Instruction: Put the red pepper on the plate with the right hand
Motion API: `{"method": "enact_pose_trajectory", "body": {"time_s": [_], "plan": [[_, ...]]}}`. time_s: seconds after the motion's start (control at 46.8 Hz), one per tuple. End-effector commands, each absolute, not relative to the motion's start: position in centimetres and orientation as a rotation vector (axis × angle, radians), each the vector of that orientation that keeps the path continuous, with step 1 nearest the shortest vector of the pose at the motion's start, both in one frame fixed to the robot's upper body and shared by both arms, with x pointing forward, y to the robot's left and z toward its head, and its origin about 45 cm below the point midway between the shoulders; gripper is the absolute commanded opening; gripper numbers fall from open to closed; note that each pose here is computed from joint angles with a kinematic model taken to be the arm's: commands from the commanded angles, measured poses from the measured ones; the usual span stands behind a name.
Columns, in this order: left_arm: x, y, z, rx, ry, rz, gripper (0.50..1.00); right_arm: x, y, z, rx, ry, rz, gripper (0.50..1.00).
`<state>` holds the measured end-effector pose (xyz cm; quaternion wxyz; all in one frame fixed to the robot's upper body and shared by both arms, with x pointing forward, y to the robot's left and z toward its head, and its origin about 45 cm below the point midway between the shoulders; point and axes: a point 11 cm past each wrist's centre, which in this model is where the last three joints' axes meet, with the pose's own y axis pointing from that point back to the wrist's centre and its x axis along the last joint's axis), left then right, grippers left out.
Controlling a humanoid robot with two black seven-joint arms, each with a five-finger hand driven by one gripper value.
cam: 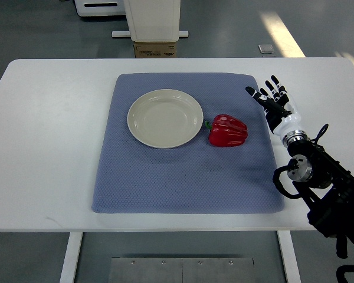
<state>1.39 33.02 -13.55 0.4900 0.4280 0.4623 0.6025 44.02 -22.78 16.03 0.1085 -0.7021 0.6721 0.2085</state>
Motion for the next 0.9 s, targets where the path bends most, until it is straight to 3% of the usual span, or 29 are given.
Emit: {"method": "enact_pose_trajectory", "body": {"time_s": [0.0,0.877], "plan": [[1.4,33.0,-13.6,1.038,1.124,1.462,1.0,44.0,-22.8,16.0,-2.065,1.976,0.614,1.0],[1.3,33.0,-13.6,1.04,1.124,1.463,1.0,44.7,-22.1,17.2,-2.075,1.944,0.592,1.0]]}}
